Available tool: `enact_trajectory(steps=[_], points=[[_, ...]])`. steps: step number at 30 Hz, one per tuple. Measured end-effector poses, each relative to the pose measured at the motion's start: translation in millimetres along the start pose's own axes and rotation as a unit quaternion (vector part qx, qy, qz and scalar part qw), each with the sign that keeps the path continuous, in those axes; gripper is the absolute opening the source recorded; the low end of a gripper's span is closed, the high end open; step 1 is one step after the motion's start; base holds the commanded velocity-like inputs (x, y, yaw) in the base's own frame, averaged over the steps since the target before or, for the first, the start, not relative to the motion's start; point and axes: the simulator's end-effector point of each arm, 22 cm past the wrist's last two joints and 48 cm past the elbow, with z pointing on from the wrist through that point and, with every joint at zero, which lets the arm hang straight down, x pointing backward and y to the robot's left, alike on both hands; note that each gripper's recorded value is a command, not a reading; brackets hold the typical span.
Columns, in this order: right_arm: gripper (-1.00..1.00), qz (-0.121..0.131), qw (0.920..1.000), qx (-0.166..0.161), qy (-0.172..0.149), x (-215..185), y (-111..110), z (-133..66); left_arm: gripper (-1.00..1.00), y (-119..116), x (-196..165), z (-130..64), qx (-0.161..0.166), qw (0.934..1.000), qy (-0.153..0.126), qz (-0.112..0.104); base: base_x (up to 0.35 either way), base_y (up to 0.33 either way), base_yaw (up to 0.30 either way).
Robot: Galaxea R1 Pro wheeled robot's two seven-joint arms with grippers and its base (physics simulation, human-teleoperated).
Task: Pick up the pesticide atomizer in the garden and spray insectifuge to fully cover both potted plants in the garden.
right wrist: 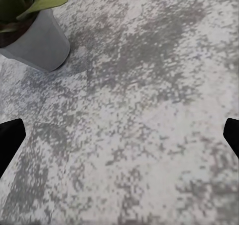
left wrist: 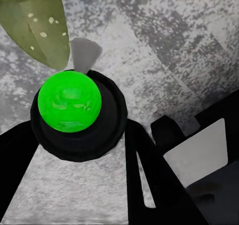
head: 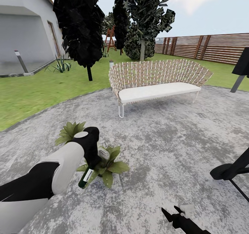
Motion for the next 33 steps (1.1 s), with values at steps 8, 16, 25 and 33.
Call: enact_trajectory(steps=[8,16,25,33], points=[[1.00,0.000,1.0000,0.000,0.000,0,0,0.0,-1.00,13,0,-11.8,-0.036,0.9993,0.011,0.006,0.000,0.000,0.000],[1.00,0.000,1.0000,-0.001,0.000,0,0,0.0,-1.00,42,-11,-47.3,-0.113,0.9935,-0.005,0.010,0.000,0.000,0.000],[1.00,0.000,1.0000,-0.001,0.000,0,0,0.0,-1.00,81,-13,-93.7,-0.211,0.9774,-0.015,0.008,0.000,0.000,0.000],[1.00,0.000,1.0000,0.000,0.000,0,0,0.0,-1.00,60,-7,-73.7,-0.183,0.9820,0.016,0.045,0.000,0.000,0.000]])
